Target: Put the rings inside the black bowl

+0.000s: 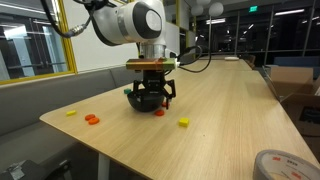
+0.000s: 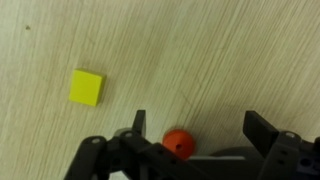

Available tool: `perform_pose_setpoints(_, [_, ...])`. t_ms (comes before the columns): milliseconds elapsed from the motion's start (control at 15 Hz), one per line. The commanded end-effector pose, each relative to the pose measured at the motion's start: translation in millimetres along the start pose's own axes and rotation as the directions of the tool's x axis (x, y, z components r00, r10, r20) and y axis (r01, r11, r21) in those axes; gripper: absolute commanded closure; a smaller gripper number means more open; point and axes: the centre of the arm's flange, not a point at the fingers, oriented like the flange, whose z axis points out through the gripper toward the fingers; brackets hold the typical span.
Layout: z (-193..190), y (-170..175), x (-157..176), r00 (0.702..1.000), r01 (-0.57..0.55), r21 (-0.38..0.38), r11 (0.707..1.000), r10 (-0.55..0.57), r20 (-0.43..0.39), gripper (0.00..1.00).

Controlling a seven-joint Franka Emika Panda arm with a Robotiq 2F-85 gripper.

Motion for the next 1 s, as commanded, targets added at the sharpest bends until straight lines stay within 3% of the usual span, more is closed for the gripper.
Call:
perform_pose_setpoints(0, [3,12,25,0.995,-0.091,0.001,0.996,0.091,-0.05,0.0])
perform_pose_setpoints(533, [6,25,56,0.95,-0.242,0.097,0.966,0.256,-0.18,0.0])
perform_pose_setpoints(733, [7,24,66,0.945,-0.261,0.116,0.958,0.278,-0.171,0.0])
perform_pose_setpoints(933, [2,25,52,0.933,-0.345,0.0,0.939,0.343,-0.104,0.0])
